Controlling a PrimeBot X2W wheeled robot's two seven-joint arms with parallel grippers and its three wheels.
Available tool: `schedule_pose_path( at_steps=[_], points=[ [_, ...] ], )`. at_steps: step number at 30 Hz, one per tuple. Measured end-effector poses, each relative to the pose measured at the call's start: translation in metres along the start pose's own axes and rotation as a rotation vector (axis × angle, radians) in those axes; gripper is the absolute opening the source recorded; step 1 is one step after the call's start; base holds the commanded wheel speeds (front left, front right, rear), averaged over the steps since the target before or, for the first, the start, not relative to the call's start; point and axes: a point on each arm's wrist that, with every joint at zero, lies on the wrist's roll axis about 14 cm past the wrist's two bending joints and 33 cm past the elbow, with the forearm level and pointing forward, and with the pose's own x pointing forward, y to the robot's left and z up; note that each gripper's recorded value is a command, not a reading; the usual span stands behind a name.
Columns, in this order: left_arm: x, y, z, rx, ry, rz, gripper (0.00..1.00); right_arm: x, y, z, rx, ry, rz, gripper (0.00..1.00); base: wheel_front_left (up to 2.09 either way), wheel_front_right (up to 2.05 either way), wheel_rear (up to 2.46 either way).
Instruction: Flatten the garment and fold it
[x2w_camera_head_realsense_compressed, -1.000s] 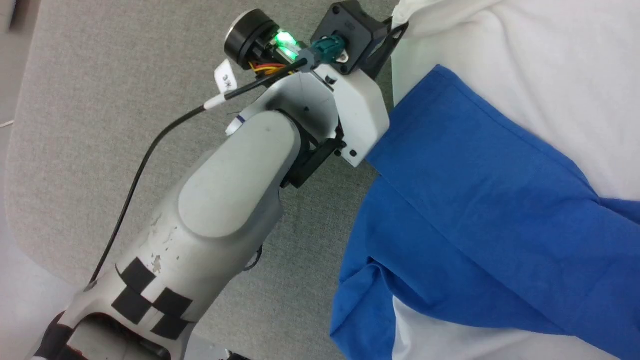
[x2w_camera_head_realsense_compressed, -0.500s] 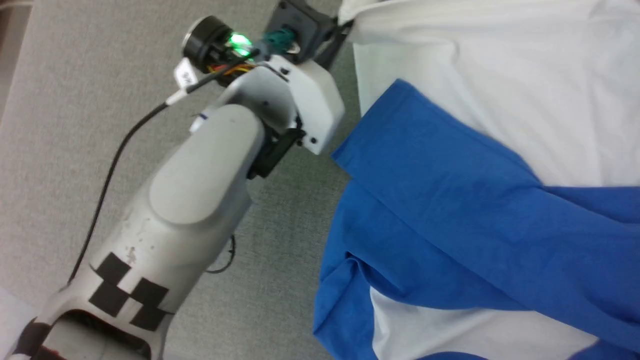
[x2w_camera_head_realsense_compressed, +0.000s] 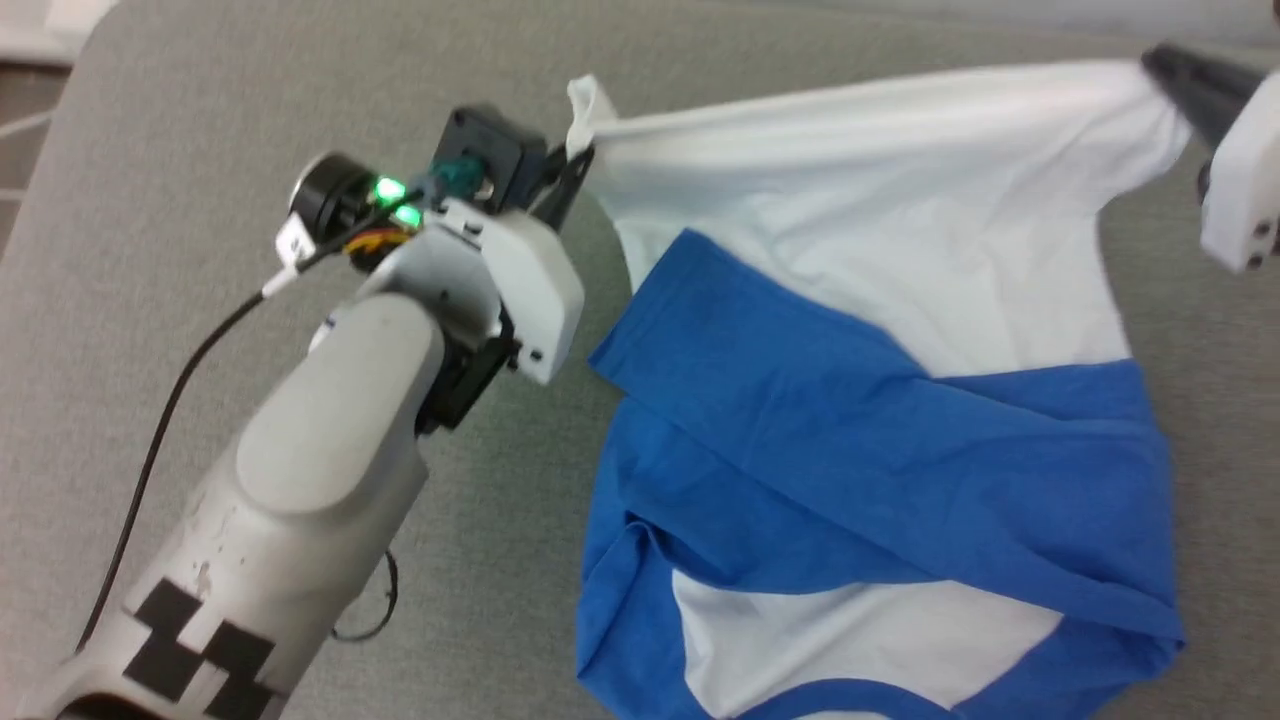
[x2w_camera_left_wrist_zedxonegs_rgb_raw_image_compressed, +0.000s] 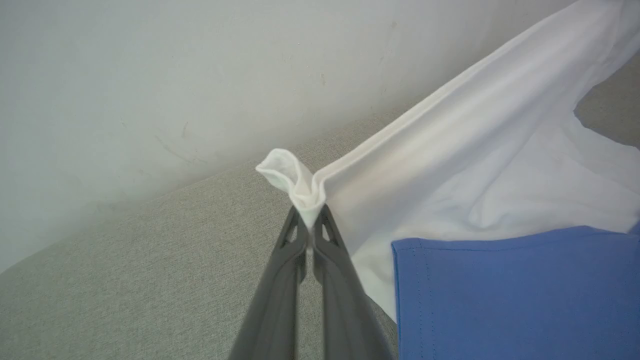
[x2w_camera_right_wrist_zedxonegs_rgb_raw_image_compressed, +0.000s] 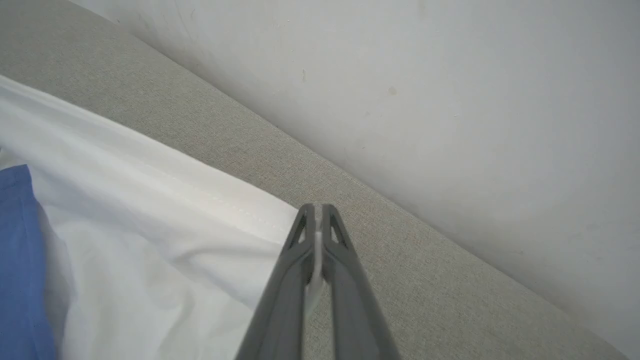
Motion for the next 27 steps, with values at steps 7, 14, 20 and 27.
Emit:
schedule_pose_path(
  at_steps=[7, 14, 20, 27],
  points=[
    [-0.036, -0.026, 0.007, 0.023, -0.019, -0.041, 0.0, -0.064, 0.009, -0.007, 0.023, -0.033, -0.001, 0.0, 0.0, 0.0, 0.0],
    [-0.081, -0.052, -0.006, 0.029, 0.01, -0.079, 0.0, -0.118, 0.03, -0.024, 0.054, -0.033, 0.012, 0.0, 0.0, 0.0, 0.0],
    [-0.115, -0.074, -0.017, 0.007, 0.025, -0.1, 0.0, -0.155, 0.048, -0.046, 0.08, 0.015, 0.025, 0.0, 0.0, 0.0, 0.0],
    [-0.145, -0.094, -0.041, -0.059, 0.079, -0.109, 0.0, -0.18, 0.072, -0.085, 0.134, 0.124, 0.06, 0.0, 0.0, 0.0, 0.0]
  ],
)
